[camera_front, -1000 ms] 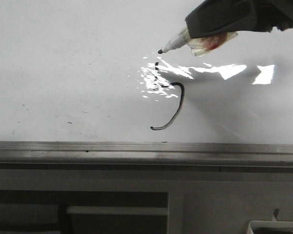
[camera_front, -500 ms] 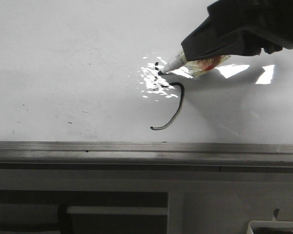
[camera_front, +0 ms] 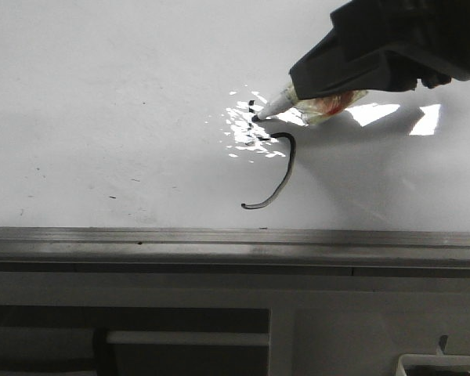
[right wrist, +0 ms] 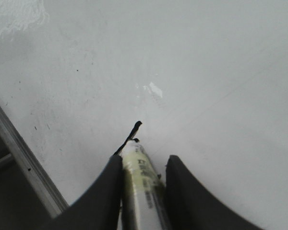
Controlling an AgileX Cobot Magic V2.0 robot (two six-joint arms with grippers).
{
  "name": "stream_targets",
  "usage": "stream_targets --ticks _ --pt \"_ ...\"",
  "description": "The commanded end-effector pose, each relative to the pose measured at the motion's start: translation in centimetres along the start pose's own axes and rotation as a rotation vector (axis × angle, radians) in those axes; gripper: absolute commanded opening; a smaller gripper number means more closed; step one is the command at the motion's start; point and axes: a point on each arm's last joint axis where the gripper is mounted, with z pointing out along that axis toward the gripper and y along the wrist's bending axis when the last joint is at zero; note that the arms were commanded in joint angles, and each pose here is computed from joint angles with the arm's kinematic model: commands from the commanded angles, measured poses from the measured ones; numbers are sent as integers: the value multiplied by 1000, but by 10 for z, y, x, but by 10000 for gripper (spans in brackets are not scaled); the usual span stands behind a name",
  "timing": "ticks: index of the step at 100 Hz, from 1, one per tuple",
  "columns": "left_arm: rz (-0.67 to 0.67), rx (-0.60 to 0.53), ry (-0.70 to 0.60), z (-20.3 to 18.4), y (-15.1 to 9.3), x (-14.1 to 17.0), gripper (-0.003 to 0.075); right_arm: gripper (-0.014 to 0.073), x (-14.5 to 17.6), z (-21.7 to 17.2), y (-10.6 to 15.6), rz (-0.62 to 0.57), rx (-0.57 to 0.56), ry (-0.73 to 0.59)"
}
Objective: Write number 5 on whiteboard
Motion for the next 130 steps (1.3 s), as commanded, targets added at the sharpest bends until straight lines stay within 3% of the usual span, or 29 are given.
stream_targets --ticks 1,78,130 --pt "-22 -36 -71 -2 3 -13 -20 -48 -12 -2 -7 7 57 -32" --pt "-22 -36 -71 -2 3 -13 -20 -48 -10 -3 -18 15 174 -13" --pt "-22 -36 -71 -2 3 -13 -20 -48 9 -23 -22 61 276 5"
